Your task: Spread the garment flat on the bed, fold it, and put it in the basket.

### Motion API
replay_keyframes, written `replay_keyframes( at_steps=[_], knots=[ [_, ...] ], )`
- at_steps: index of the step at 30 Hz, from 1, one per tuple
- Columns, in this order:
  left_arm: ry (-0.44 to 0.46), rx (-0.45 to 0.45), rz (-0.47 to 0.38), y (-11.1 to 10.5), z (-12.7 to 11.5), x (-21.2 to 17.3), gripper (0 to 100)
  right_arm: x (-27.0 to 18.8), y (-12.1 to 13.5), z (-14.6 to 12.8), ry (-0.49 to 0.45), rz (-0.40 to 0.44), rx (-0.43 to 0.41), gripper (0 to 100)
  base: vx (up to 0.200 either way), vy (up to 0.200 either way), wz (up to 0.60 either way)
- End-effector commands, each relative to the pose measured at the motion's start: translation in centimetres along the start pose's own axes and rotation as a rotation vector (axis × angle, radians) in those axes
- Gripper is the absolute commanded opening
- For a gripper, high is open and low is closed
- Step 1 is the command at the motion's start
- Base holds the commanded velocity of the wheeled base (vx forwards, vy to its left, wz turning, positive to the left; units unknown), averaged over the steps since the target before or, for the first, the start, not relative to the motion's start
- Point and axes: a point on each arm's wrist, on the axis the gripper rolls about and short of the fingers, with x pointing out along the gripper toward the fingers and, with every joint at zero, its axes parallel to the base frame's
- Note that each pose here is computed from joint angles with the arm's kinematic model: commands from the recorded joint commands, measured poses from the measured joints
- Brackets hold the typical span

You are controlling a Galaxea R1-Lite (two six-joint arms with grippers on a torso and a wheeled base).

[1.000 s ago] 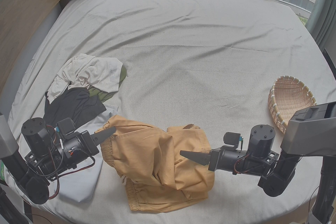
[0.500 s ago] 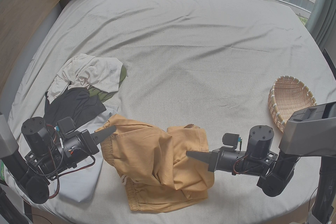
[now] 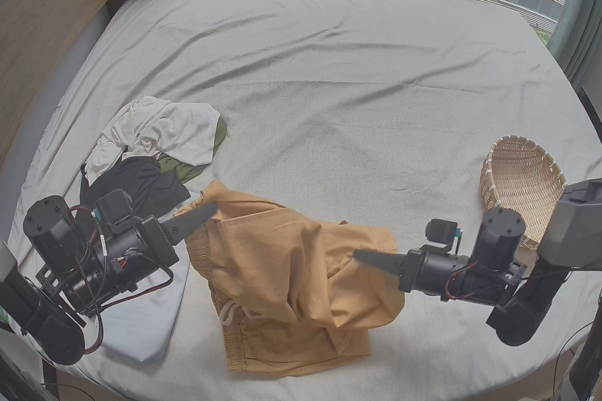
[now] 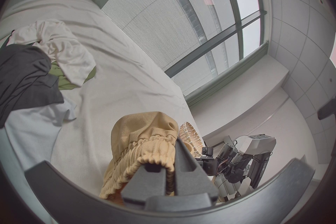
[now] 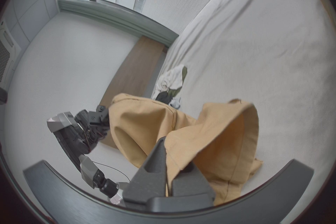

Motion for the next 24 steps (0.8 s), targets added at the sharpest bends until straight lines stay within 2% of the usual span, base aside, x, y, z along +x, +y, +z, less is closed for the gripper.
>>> replay_keyframes(
  at_steps=[1, 6, 14, 24],
  knots=[
    [-0.034, 0.074, -0.067, -1.2, 0.9, 0.6, 0, -3.5, 3.3, 3.5, -0.133, 0.06, -0.047, 0, 0.0, 0.0, 0.0],
    [-0.008, 0.11, -0.102, -1.2, 0.9, 0.8, 0, -4.5, 4.6, 4.3, -0.173, 0.093, -0.057, 0, 0.0, 0.0, 0.0],
    [0.051, 0.121, -0.18, -1.0, 0.8, 1.3, 0, -6.2, 4.7, 6.3, -0.241, 0.092, -0.096, 0, 0.0, 0.0, 0.0],
    [0.067, 0.173, -0.108, 1.2, 0.5, 1.3, 0, -8.2, 3.5, 7.7, -0.258, 0.077, -0.124, 0, 0.0, 0.0, 0.0]
  ],
)
